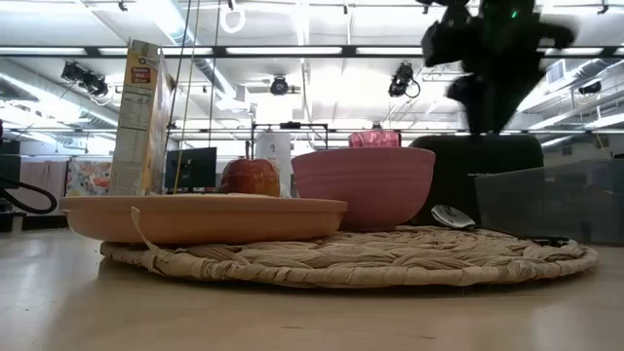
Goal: Arrange a breakfast setting
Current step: Return to Home Position
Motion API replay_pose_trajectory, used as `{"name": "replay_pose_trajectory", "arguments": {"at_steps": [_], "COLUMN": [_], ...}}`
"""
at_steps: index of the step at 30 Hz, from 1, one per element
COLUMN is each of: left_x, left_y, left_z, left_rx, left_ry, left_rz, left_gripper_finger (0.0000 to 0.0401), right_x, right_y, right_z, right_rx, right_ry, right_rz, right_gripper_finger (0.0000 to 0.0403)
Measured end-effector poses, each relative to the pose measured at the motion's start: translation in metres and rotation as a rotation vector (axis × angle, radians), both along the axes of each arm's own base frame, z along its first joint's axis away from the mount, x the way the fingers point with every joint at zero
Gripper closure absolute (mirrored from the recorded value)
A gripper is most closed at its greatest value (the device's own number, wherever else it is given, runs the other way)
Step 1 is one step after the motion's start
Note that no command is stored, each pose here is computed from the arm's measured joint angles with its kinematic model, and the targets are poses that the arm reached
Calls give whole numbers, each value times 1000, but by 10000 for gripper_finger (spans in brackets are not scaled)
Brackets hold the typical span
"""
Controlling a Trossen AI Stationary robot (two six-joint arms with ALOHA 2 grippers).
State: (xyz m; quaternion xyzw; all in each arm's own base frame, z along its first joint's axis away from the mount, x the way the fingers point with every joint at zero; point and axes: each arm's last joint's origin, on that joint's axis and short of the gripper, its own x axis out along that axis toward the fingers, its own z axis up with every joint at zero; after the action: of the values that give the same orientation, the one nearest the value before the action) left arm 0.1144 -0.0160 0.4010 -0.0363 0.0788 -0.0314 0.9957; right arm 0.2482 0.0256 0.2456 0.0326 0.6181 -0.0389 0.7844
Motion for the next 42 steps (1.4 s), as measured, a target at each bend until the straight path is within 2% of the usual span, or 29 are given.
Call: {"name": "replay_pose_trajectory", "arguments": {"at_steps": [2, 5, 7, 8, 10, 15, 18, 21, 24, 27, 29, 32, 35, 37, 40, 42], "left_x": [0, 0, 0, 0, 0, -2, 2, 10, 17, 23, 27, 35, 43, 49, 53, 53], "left_y": [0, 0, 0, 0, 0, 0, -1, -2, -3, -4, -5, -4, -3, -3, -2, -2], "left_z": [0, 0, 0, 0, 0, 1, -1, -14, -30, -42, -49, -60, -66, -67, -66, -65], "left_rx": [0, -1, -1, -3, -8, 5, 16, 16, 18, -17, -51, -34, 19, 68, 100, 130], "left_ry": [0, 0, 0, 0, 0, -16, -42, -43, -32, 1, 32, 70, 98, 103, 83, 75], "left_rz": [1, 0, 0, -1, -11, -18, -20, -20, -20, -15, -8, 68, 151, 176, 215, 201], "left_gripper_finger": [372, 372, 372, 372, 372, 372, 372, 372, 372, 372, 372, 372, 372, 372, 372, 372], "right_x": [3, 11, 16, 17, 16, 10, 9, 8, 3, -3, -9, -20, -26, -23, -22, -24], "right_y": [-6, -17, -23, -25, -26, -12, 0, 12, 23, 31, 34, 33, 31, 31, 32, 29], "right_z": [1, 7, 11, 11, 9, -2, -6, -9, -12, -13, -9, -8, -6, -7, -11, -19], "right_rx": [-221, -560, -676, -675, -571, -180, -35, 12, 57, 149, 228, 181, 184, 176, 153, 152], "right_ry": [-27, -75, -100, -105, -106, -97, -103, -122, -187, -251, -268, -227, -234, -304, -482, -596], "right_rz": [81, 122, 117, 122, 149, 152, 119, 118, 159, 205, 246, 321, 294, 332, 410, 412], "right_gripper_finger": [170, 170, 170, 170, 170, 173, 191, 229, 289, 363, 391, 376, 354, 346, 342, 343]}}
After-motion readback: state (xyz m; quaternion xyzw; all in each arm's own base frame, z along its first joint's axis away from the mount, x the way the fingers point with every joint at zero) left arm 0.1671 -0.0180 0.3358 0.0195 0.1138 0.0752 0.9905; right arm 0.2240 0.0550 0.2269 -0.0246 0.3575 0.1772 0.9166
